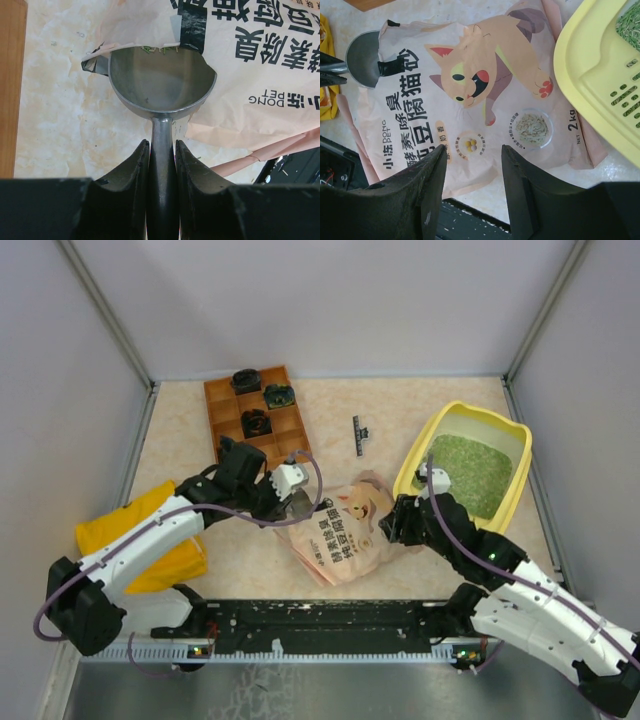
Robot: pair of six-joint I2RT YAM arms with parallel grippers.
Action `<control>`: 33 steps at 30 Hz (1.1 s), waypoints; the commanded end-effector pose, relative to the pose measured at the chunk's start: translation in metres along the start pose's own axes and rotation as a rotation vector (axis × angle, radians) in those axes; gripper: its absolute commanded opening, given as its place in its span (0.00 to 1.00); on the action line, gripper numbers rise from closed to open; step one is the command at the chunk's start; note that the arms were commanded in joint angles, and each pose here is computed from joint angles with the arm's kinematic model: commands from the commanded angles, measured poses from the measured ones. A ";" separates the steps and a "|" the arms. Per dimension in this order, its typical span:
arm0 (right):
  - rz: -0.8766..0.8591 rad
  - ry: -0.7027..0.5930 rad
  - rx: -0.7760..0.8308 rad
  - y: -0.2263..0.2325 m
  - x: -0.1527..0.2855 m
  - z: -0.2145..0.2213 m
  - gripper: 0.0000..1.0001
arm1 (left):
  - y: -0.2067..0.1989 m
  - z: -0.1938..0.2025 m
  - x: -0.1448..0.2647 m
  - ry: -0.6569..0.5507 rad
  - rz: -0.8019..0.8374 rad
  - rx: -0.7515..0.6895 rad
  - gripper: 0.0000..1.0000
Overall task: Fill the litter box with clean litter
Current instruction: 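Scoop the cat litter from the cat litter bag.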
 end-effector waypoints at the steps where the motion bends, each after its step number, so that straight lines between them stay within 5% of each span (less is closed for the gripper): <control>1: -0.048 -0.044 -0.034 0.008 0.000 -0.008 0.48 | 0.000 -0.009 0.007 -0.022 -0.008 -0.027 0.00; 10: -0.043 -0.050 -0.042 0.006 0.006 -0.008 0.48 | 0.000 0.011 0.018 -0.195 -0.085 -0.044 0.01; 33: -0.055 -0.061 -0.035 0.009 0.007 -0.013 0.48 | 0.007 0.061 0.033 -0.209 -0.150 -0.048 0.01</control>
Point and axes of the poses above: each gripper's point midway between its finger pads, its own x axis back along the fingers, its own y axis along the line the jaws close on, z = x × y, the point moved 6 cm from there along x, back along the fingers, and after that the axes turned 4 degrees about -x, right-handed, at the moved point
